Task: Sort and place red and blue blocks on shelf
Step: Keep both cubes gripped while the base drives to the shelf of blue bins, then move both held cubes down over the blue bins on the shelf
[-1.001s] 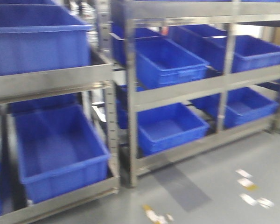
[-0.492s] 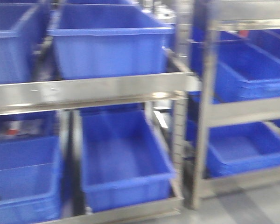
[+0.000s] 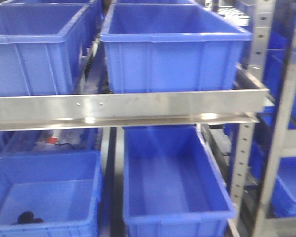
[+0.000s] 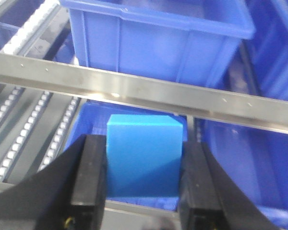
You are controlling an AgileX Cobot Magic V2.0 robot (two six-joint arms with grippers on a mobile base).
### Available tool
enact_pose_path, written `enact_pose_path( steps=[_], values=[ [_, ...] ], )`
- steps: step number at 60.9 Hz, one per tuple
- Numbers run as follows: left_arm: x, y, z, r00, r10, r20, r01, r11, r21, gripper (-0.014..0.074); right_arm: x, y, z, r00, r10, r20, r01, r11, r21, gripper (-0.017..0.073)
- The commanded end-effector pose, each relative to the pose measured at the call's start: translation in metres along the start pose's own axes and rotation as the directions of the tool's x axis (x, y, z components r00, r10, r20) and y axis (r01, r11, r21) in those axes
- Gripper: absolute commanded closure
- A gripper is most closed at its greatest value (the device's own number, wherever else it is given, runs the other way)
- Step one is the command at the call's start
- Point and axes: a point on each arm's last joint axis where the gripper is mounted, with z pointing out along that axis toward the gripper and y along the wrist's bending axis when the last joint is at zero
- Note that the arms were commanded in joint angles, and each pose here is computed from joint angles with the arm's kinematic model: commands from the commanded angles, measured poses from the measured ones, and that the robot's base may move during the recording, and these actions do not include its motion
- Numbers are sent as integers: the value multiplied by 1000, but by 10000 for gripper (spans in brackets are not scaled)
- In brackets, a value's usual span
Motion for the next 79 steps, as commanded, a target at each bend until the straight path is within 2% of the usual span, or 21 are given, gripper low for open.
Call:
enact_pose_path(
  steps=[1,79],
  values=[
    [-16,-5,-3,995,-1,98,-2,999,38,471,-17,2,-3,993,-13,120,14,1000,-11,511],
    [-16,-5,-3,995,-1,98,-2,999,38,471,-17,2,-3,993,-13,120,14,1000,-11,511]
  ],
)
